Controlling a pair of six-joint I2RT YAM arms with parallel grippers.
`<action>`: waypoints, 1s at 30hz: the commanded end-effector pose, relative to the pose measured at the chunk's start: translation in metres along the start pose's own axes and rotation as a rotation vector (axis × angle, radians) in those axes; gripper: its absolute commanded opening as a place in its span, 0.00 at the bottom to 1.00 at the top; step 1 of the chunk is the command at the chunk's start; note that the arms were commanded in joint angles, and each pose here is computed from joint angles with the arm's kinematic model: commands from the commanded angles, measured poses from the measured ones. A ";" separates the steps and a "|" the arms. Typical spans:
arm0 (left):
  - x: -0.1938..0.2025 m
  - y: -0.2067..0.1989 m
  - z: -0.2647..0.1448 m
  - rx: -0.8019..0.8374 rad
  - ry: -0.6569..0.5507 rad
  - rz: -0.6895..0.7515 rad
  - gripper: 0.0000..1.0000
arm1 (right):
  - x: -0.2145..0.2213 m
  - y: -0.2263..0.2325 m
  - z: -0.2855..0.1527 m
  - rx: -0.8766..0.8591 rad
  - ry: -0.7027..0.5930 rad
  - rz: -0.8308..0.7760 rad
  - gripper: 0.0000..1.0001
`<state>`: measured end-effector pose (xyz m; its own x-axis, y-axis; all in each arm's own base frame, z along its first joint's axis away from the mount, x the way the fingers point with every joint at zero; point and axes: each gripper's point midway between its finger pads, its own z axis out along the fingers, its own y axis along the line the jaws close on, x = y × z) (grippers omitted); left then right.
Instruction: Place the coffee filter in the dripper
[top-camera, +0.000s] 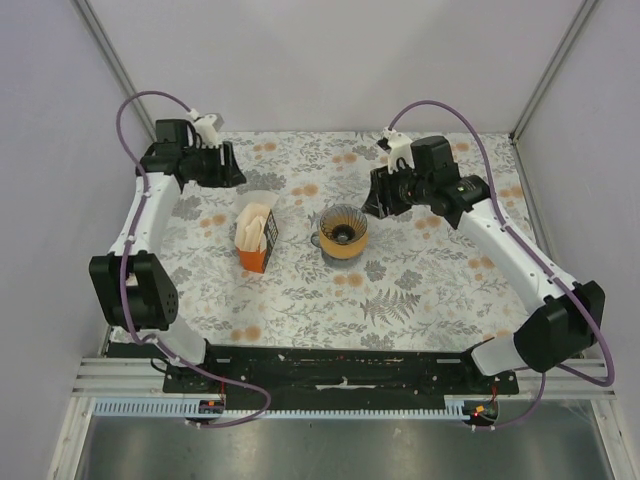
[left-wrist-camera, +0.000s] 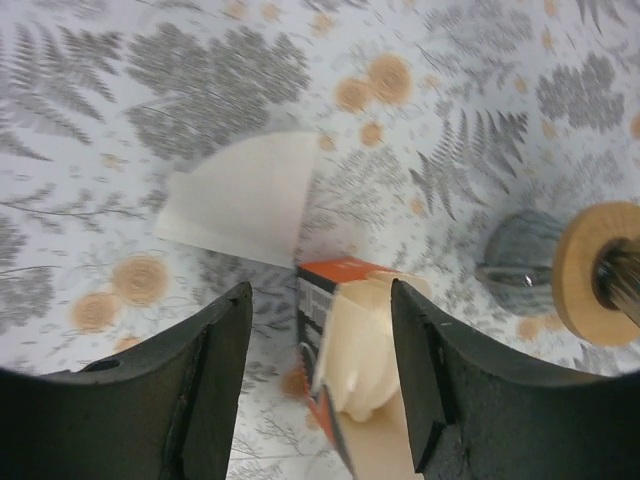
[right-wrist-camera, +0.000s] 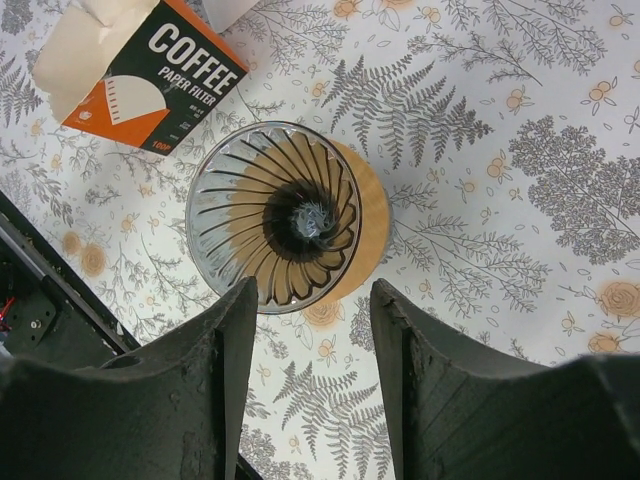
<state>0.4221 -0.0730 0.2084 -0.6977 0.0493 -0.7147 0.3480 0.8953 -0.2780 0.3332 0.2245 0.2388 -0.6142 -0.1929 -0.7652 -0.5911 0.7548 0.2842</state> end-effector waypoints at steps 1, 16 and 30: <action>-0.039 0.049 -0.013 -0.061 -0.163 0.009 0.62 | -0.011 0.001 -0.014 0.028 -0.044 -0.038 0.56; 0.010 0.111 0.082 -0.056 0.035 -0.066 0.63 | -0.005 -0.005 -0.017 0.066 -0.030 -0.039 0.57; 0.044 0.118 0.129 0.054 0.122 -0.112 0.63 | -0.001 -0.010 -0.013 0.086 -0.005 -0.030 0.57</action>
<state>0.5033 -0.0176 0.0570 -0.8269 -0.0257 -0.5618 0.2276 0.8981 -0.3762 0.3321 0.2091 0.2380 -0.6113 -0.2086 -0.7634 -0.5568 0.7988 0.2277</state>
